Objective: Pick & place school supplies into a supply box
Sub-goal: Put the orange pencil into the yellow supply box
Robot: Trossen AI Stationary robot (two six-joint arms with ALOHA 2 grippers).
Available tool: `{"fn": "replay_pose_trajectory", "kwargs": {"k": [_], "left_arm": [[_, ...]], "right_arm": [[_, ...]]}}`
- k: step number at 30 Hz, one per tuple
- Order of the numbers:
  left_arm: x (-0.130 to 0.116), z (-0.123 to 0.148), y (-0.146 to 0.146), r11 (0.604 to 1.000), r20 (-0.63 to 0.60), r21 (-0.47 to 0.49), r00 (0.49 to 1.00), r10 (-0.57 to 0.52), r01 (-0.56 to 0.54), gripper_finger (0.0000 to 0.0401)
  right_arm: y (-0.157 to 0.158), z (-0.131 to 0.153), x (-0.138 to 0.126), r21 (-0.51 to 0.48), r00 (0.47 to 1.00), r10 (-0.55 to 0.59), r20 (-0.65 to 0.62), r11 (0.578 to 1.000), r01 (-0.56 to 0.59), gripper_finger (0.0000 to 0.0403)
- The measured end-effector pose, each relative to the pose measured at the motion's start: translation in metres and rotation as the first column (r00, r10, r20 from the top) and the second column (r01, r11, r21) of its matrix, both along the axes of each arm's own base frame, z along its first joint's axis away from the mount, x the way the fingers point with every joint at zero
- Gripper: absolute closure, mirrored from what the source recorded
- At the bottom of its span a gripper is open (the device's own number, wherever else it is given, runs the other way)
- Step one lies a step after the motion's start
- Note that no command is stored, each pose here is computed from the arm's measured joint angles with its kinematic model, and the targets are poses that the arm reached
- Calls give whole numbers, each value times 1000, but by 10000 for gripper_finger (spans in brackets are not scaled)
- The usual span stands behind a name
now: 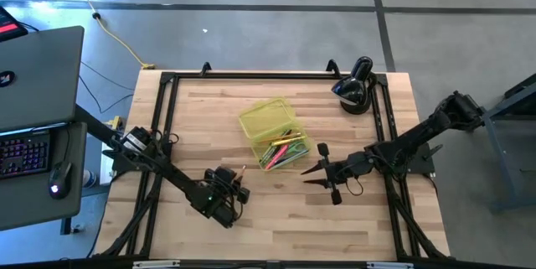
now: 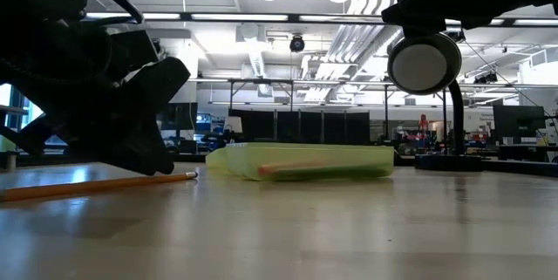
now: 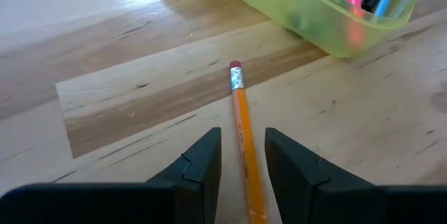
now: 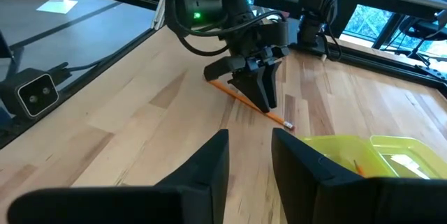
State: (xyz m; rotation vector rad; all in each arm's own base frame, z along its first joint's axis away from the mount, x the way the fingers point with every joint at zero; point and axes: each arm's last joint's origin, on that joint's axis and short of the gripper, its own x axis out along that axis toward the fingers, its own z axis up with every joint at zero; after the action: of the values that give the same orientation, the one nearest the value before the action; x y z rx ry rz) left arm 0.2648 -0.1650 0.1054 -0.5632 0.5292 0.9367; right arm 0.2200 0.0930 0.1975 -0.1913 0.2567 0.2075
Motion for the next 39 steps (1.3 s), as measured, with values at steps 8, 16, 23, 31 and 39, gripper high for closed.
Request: {"fn": "replay_pose_trajectory", "kwargs": {"k": [8,16,23,31,39], "left_arm": [[3,-16,-2,999,6,32,1000,3,-3,258],[7,-30,-3,998,86,33,995,53,-56,258],[14,-24,-7,997,74,80,997,6,-12,258],[13,-24,-7,997,-3,74,1000,-27,27,258],[13,-29,-8,987,-61,137,995,-82,89,258]], "right_arm": [[0,0,0,-1,1000,0,-2,1000,0,315],[0,-2,-1,-7,1000,3,-18,1000,-3,316],[0,-2,0,-7,1000,3,-18,1000,-3,315],[0,-3,-1,-13,999,3,-32,1000,-3,316],[0,-3,-1,-13,999,3,-32,1000,-3,316]]}}
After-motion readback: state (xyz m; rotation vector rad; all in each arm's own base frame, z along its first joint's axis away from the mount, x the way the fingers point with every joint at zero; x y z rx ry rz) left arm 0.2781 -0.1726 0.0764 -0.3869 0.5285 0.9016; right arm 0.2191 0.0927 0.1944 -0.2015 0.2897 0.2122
